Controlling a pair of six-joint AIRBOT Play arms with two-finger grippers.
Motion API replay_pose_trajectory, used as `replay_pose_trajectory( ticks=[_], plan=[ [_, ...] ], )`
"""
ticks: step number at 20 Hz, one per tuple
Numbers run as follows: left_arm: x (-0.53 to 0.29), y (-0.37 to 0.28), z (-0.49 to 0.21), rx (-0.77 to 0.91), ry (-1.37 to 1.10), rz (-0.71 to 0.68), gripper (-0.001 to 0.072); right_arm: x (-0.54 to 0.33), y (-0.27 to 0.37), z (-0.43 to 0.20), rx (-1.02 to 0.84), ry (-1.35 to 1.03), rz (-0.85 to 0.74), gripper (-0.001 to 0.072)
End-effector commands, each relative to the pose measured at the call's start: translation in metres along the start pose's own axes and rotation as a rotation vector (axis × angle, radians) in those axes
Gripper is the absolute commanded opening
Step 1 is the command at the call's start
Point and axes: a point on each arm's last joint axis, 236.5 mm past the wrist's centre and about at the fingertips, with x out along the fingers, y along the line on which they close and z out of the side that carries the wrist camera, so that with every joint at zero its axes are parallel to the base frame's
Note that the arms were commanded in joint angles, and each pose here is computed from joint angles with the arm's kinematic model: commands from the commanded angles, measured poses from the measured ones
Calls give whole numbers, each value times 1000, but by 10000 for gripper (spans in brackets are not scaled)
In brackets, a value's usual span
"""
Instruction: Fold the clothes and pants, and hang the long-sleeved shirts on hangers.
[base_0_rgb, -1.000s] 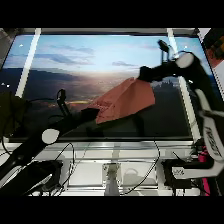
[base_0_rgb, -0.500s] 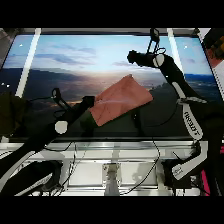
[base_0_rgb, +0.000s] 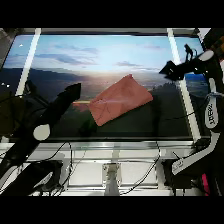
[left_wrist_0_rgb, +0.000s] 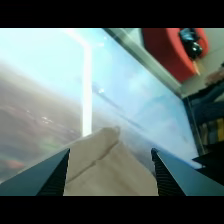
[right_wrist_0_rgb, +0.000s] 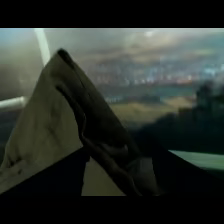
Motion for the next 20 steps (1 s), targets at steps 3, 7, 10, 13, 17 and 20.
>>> replay_pose_trajectory(
  ticks=[3,7,10,13,17,20],
  plan=[
    [-15,-12,-10,39,70,-30,590,21,-15,-56,49,277,181,695],
    [-15,-12,-10,40,69,-30,590,66,-5,-81,-6,394,185,694],
    [-15,-12,-10,40,69,-30,589,96,0,-101,-60,466,141,694],
    [-15,-12,-10,40,69,-30,589,114,6,-114,-102,504,108,694],
    [-15,-12,-10,40,69,-30,589,127,13,-125,-149,533,71,680],
    [-15,-12,-10,40,70,-30,589,132,22,-133,-173,554,71,297]
  ],
)
